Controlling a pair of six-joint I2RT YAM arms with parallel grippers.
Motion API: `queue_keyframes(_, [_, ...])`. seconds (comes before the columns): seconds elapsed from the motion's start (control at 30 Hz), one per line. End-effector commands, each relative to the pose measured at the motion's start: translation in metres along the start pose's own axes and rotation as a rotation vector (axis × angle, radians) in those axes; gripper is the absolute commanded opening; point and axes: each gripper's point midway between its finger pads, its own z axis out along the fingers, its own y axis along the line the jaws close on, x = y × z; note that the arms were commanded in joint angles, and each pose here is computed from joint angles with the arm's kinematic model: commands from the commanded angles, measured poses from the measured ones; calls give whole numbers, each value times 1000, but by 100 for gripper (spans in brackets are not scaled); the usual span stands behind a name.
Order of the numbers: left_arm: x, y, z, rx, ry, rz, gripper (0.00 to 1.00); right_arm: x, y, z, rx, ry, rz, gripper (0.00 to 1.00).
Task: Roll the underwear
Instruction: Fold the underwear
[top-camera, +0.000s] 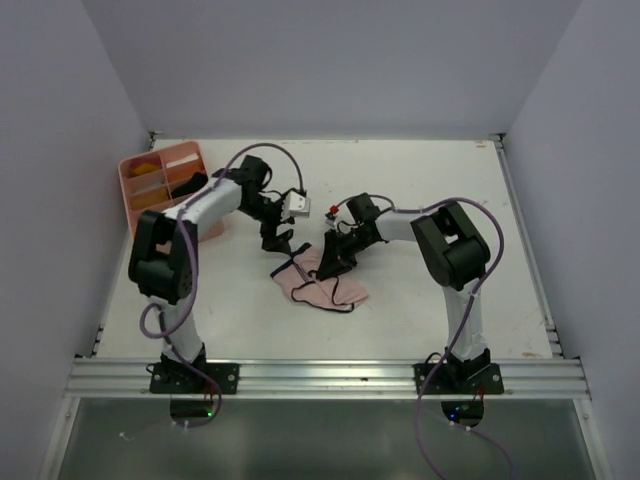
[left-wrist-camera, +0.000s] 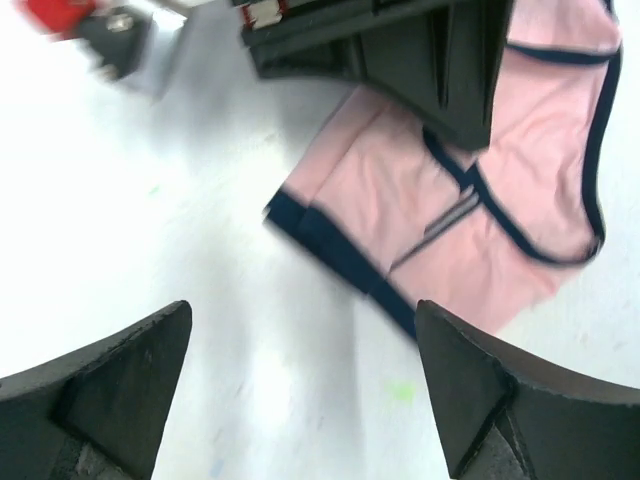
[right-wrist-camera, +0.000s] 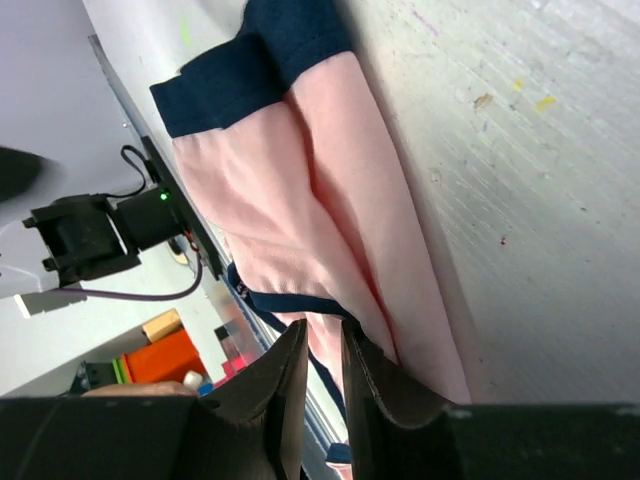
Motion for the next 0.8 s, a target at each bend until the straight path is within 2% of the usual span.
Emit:
queue_keyframes(0.0, [-24,-8,-63,-159,-14,277,96,-2,-8,0,20,6,-14,24])
queue_keyframes(0.03, [-16,-13,-65,-167,15,321,95,-2,-8,-1,17,5,-13,24])
queue_keyframes(0.07, [10,-29,-57,-138,73,363,93,-2,-6,-1,11,5,-15,24])
queue_keyframes(0.13, [18,-44,-60,-137,110,450,89,-5,1,-2,-9,-4,-31,22])
queue_keyframes(0.2, [36,-62,-49,-100,139,491,81,-7,9,-5,-31,-6,-43,22])
queue_keyframes(0.3, [47,-76,-32,-49,154,526,76,-9,18,-9,-55,-13,-57,21])
queue_keyframes(0.47, [45,-78,-11,-36,177,619,70,-9,40,-19,-100,-13,-91,20])
queue_keyframes(0.7, [58,-90,8,25,204,648,63,-21,74,-36,-137,-63,-175,21])
queue_keyframes(0.73, [59,-92,11,36,210,652,61,-28,75,-35,-135,-70,-183,21])
queue_keyframes(0.77, [62,-92,12,42,222,648,53,-31,74,-34,-128,-74,-182,21])
